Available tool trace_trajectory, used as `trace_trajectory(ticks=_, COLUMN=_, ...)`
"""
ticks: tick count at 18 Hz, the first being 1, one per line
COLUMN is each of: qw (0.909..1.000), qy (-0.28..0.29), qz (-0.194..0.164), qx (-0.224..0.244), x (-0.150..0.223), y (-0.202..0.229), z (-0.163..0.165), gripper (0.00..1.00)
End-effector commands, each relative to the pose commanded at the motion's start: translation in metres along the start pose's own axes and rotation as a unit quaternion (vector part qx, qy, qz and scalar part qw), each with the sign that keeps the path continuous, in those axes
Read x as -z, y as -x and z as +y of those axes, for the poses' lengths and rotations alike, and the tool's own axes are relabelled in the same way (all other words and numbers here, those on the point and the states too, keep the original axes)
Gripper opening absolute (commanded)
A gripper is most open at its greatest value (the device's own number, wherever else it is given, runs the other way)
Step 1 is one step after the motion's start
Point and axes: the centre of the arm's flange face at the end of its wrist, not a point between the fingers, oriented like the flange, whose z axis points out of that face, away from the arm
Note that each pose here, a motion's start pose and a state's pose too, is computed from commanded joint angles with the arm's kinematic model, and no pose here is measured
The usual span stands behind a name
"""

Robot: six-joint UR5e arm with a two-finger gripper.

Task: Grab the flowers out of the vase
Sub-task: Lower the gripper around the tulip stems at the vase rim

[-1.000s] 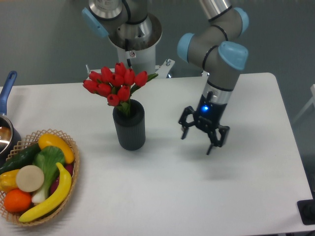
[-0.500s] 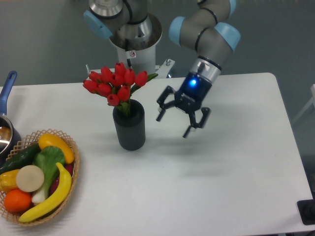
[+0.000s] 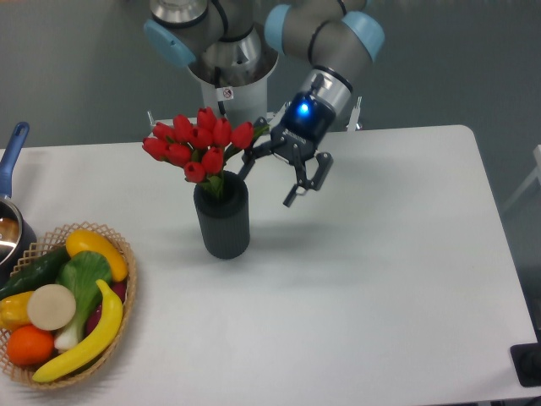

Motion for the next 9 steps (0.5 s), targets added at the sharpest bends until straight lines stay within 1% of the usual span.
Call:
trace_trajectory(ticks=4, qw=0.9999, qy=0.005, qz=-0.01, qx=0.005, x=0.007, y=-0.016, z=0.007, gripper=1.0)
trace_trajectory(ticks=6, qw=0.9996, qy=0.017, qz=-0.018, qx=0.01, x=0.011, y=-0.021, z=0.014, gripper=1.0)
trace_trajectory(ticks=9, qw=0.9994, qy=0.027, qz=-0.015, qx=0.017, x=0.009, y=-0.03, z=0.022, gripper=1.0)
